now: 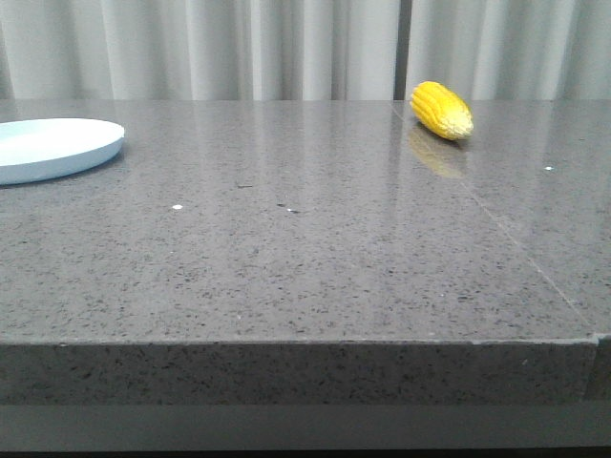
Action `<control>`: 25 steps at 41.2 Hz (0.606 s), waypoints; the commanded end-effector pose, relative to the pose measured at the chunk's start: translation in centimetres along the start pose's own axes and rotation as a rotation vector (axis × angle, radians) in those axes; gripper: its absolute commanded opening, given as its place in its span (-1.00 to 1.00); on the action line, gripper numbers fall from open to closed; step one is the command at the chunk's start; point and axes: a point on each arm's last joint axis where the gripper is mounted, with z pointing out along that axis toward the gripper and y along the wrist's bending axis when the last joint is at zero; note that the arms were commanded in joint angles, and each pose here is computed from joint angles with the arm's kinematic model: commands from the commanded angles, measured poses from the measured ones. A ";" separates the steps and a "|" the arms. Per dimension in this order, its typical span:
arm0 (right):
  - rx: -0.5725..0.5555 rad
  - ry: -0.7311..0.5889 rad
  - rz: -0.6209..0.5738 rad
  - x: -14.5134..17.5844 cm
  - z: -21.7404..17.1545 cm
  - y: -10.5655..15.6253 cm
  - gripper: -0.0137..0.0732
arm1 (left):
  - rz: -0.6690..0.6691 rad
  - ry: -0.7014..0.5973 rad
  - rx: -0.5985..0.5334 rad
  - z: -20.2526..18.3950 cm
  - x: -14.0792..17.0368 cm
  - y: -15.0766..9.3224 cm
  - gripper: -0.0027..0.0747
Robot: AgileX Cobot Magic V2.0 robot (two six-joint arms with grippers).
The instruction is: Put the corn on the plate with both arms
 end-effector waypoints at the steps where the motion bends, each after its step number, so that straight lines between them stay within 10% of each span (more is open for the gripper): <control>1: 0.002 -0.115 -0.014 -1.4 -0.3 0.1 -0.83 | -0.018 -0.073 -0.002 -0.1 -0.1 0.0 -0.98; 25: 0.002 -0.165 -0.014 -1.9 -0.4 0.1 -0.83 | -0.018 -0.096 -0.003 -0.1 -0.3 0.0 -0.98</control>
